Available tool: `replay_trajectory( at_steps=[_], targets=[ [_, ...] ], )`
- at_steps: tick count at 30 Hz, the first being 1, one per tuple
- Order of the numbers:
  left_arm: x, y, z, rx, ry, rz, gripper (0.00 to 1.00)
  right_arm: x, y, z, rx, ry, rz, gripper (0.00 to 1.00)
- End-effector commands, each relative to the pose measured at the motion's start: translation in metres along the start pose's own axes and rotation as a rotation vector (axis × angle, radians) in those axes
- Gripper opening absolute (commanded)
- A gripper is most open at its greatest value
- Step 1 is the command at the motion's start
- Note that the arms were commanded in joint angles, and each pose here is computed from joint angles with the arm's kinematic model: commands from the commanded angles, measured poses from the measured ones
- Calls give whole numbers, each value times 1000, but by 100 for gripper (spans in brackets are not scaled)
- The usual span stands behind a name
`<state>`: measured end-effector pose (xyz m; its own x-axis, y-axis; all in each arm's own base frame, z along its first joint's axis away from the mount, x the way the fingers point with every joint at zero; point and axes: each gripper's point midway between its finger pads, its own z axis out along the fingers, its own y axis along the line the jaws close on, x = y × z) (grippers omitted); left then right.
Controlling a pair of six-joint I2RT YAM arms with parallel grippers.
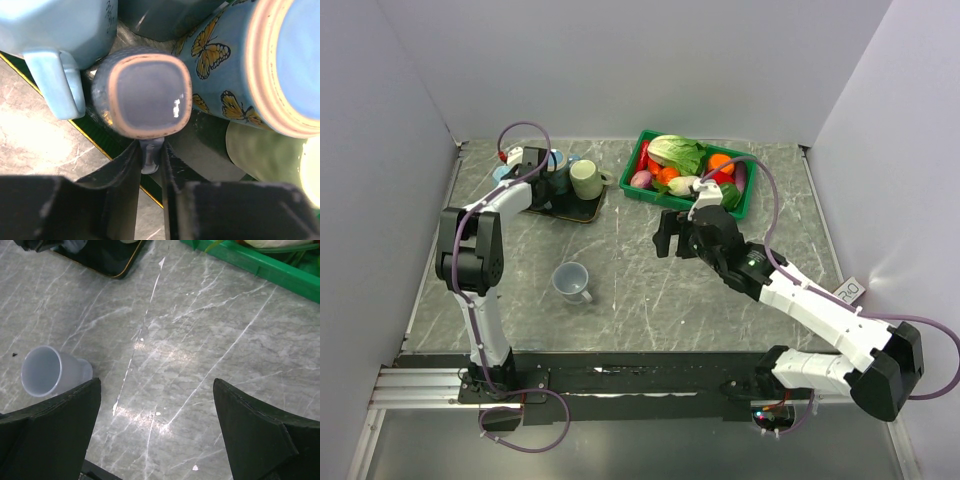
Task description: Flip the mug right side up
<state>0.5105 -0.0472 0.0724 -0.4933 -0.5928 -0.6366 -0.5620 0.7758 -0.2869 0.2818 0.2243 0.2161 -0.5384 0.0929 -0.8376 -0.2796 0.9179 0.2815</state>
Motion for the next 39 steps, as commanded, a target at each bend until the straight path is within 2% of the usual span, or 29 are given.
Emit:
replay_trajectory(
  at_steps=[1, 3, 4, 12, 17, 21, 22, 24, 25, 27, 29, 30, 32, 34, 36, 37, 39],
  targets=[
    [-11, -8, -4, 11, -26, -12, 19, -15, -4, -7, 10, -61, 39, 98],
    [-12, -9, -5, 12, -25, -13, 12, -15, -5, -8, 11, -63, 43, 98],
    [-12, -10, -6, 13, -25, -11, 2, -15, -5, -8, 11, -65, 43, 98],
    [-24, -19, -36, 40, -10, -46, 1, -20, 2, -10, -19, -55, 72, 100],
    [-37, -38, -87, 181, 1, -122, 1, -31, 18, -14, -89, -35, 106, 100],
    [-47, -59, -144, 330, 55, -151, 1, -53, 32, -21, -161, -46, 152, 100],
    [-47, -70, -162, 405, 96, -157, 1, -56, 40, -24, -209, -39, 159, 100],
    [-58, -88, -198, 551, 82, -170, 1, -68, 51, -30, -266, -57, 187, 100],
    [-46, -96, -213, 639, 152, -180, 1, -74, 59, -34, -318, -62, 196, 100],
    [-59, -115, -251, 812, 125, -184, 1, -85, 71, -40, -381, -73, 226, 100],
    [-54, -128, -283, 968, 191, -181, 1, -96, 84, -48, -455, -82, 260, 100],
    [-67, -138, -307, 1076, 146, -177, 1, -103, 88, -51, -484, -92, 272, 100],
    [-64, -143, -334, 1199, 191, -187, 1, -116, 100, -57, -560, -101, 322, 100],
    [-75, -149, -371, 1364, 166, -202, 1, -125, 110, -62, -625, -100, 373, 99],
    [-78, -150, -407, 1493, 189, -214, 1, -145, 124, -74, -733, -151, 382, 98],
    [-84, -150, -427, 1584, 142, -190, 1, -150, 129, -76, -765, -156, 407, 98],
    [-84, -148, -456, 1682, 134, -177, 1, -167, 139, -86, -842, -203, 414, 97]
  ],
)
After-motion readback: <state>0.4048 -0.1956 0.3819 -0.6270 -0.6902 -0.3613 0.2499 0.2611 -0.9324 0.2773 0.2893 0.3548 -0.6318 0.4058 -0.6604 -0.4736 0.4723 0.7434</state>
